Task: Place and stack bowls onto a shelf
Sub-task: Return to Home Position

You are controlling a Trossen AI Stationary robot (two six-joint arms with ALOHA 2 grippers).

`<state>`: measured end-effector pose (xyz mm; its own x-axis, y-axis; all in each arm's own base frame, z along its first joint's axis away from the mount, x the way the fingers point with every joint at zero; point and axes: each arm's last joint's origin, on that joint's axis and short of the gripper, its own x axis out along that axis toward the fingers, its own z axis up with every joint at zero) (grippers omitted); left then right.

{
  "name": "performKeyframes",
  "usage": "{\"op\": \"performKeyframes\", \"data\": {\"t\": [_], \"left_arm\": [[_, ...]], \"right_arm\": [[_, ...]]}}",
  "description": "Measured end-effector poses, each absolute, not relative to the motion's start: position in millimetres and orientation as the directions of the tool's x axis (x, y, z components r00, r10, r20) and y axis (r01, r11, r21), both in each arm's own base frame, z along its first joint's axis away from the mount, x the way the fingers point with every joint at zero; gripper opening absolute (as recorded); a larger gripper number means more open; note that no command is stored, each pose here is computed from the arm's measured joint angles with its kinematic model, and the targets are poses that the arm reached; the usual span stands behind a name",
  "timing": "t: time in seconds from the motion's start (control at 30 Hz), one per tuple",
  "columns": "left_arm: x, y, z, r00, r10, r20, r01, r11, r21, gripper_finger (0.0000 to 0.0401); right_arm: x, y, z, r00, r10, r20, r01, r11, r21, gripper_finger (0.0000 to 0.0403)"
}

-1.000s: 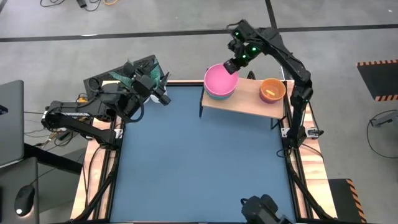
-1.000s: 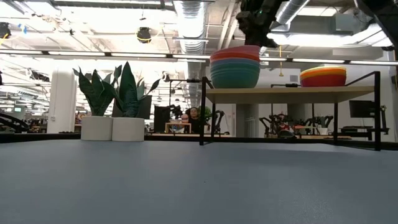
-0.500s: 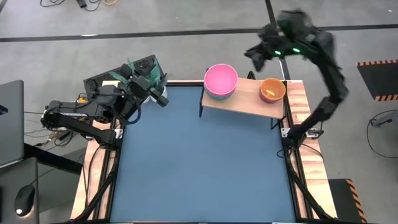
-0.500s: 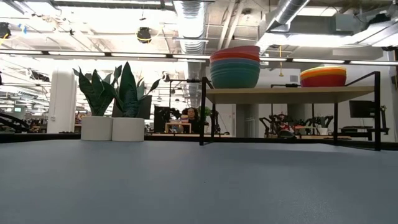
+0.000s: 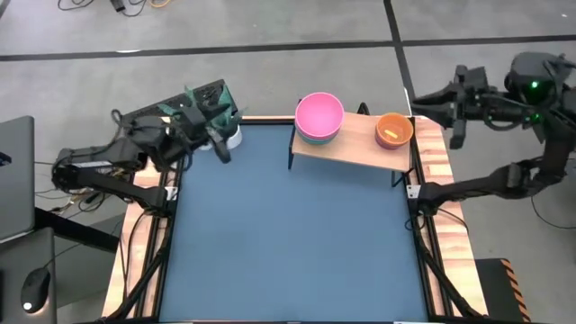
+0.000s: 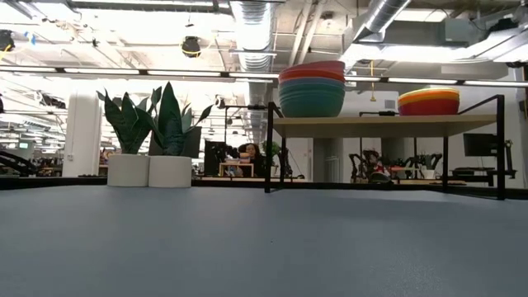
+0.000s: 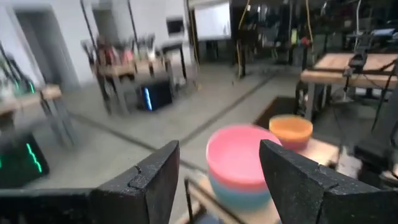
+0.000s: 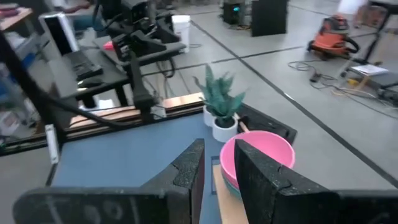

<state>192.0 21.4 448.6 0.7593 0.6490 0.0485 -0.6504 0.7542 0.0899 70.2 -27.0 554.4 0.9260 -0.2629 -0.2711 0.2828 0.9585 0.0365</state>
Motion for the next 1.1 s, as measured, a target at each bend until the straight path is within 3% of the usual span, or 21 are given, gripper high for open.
{"op": "performKeyframes", "data": {"t": [0.1,0.43,1.0,1.1], "left_arm": [[171,28,446,0.776,0.631,-0.009,-0.631,0.776,0.006,0.021],[132,28,411,0.795,0.602,0.074,-0.588,0.795,-0.146,0.021],[122,24,300,0.812,0.583,0.038,-0.555,0.79,-0.261,0.021],[120,23,284,0.813,0.582,0.016,-0.554,0.781,-0.287,0.021]], "right_arm": [[67,-24,538,0.938,-0.247,-0.243,0.264,0.963,0.043,0.0114],[77,-20,429,0.984,-0.176,-0.038,0.179,0.98,0.09,0.0114],[24,-3,308,0.972,-0.165,0.167,0.136,0.975,0.175,0.0114],[30,-5,296,0.978,-0.161,0.135,0.131,0.969,0.208,0.0114]]}}
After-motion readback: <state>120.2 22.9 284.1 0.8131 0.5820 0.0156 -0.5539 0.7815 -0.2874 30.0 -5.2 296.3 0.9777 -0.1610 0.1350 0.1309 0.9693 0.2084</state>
